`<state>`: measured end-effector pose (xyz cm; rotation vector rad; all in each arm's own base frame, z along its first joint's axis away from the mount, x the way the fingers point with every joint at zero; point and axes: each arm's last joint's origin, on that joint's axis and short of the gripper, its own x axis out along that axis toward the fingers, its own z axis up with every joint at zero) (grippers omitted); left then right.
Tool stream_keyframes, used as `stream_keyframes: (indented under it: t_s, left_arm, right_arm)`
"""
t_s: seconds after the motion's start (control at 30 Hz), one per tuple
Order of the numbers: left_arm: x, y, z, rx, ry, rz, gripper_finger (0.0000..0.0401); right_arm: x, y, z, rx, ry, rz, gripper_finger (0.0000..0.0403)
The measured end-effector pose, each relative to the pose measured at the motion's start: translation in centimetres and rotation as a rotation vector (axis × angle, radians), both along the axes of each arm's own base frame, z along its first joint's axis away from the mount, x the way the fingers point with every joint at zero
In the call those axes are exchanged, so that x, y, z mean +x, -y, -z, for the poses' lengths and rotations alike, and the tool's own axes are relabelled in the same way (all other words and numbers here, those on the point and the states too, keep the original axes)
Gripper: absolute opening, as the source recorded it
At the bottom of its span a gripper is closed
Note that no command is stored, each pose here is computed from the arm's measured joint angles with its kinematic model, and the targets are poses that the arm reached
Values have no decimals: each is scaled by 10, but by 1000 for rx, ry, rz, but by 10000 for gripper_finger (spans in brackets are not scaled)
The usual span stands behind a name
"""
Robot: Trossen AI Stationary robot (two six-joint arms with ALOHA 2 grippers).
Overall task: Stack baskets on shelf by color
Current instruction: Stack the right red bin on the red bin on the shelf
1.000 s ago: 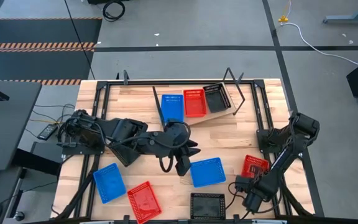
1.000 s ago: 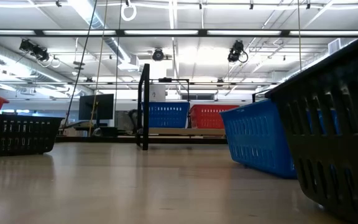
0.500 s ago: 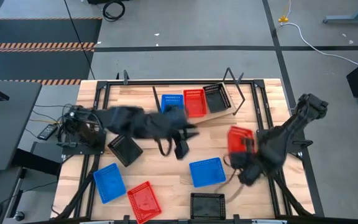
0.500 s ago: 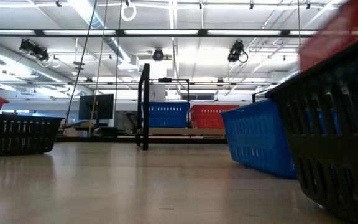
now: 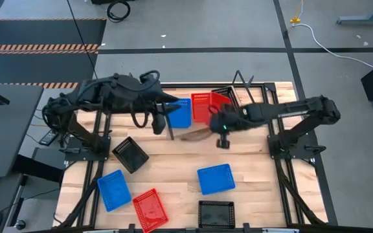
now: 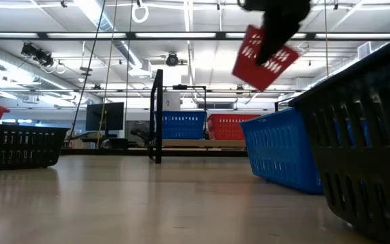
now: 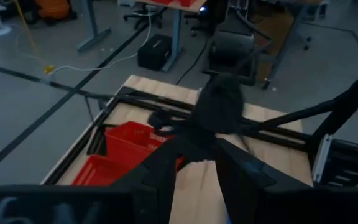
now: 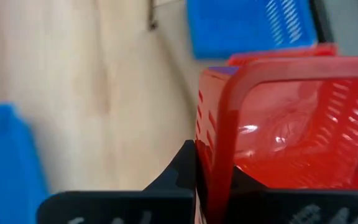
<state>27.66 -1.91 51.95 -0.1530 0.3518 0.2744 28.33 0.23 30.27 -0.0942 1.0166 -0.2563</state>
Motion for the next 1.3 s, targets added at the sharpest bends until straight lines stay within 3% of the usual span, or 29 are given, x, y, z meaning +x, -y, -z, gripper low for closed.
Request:
stream_keyframes:
  t_s: [0.2,0.37,0.57,0.77,0.97,1.3]
  left_arm:
    - [-4,0,7,-37,-75,-15,116]
    - [-3,1,5,-82,-44,-17,116]
    - [-9,1,2,-103,-25,-20,116]
    - [-5,-5,-1,-106,15,-42,116]
    - [-1,-12,-13,-95,144,-54,116]
    - [0,-17,-15,-89,163,-67,116]
  right_arm:
    - [31,41,15,16,69,-90,3]
    - [44,58,32,32,58,-109,4]
    - [41,70,40,2,-23,-144,4]
    - [42,83,46,59,-18,-142,7]
    - [42,96,50,57,-15,-104,25]
    - [39,106,50,75,-9,-62,47]
